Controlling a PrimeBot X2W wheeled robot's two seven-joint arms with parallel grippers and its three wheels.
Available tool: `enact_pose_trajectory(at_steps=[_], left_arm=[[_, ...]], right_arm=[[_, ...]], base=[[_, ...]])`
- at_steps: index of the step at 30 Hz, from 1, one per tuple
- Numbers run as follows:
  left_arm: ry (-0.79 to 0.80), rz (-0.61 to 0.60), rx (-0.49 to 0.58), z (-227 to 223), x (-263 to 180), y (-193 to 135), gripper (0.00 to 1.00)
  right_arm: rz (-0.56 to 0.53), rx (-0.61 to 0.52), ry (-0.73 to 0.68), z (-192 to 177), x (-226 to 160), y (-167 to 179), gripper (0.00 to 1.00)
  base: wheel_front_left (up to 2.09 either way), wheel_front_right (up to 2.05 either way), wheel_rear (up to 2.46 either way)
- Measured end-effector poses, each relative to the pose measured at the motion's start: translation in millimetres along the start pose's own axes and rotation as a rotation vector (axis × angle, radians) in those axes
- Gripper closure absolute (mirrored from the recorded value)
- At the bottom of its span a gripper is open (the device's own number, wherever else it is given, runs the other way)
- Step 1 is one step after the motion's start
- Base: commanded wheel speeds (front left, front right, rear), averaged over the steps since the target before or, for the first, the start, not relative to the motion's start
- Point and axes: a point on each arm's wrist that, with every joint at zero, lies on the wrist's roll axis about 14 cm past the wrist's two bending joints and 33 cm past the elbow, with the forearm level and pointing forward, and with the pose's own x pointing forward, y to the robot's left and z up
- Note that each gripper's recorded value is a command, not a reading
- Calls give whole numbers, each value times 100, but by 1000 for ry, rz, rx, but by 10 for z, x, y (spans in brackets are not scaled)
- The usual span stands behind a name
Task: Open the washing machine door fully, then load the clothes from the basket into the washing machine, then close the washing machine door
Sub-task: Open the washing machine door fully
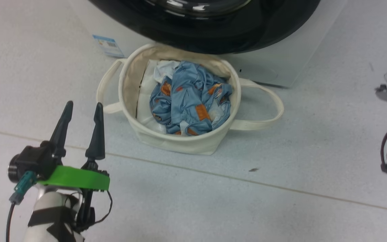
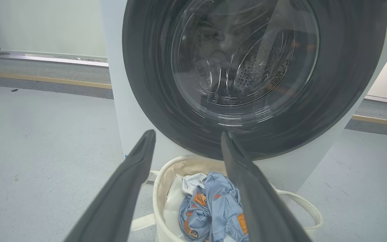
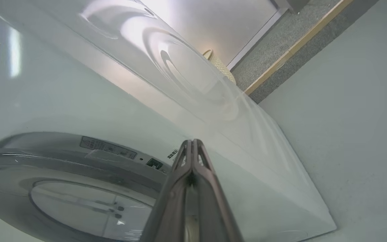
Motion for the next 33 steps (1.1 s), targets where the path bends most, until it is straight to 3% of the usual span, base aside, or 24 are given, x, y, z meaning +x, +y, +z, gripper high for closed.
enact_pose_trajectory(at_steps=[6,9,16,33], left_arm=[[4,26,14,-36,88,101,0],[16,38,18,-76,79,138,0],[38,59,21,-157,53,202,0],[71,64,39,-357,206,231,0]], right_arm=[[-8,388,158,-258,300,35,100],[24,459,219,-315,410,133,100],[107,490,292,-364,609,382,100],[174,490,391,-635,981,445,100]], base=[[0,0,0],[0,0,0],[0,0,0],[0,0,0]])
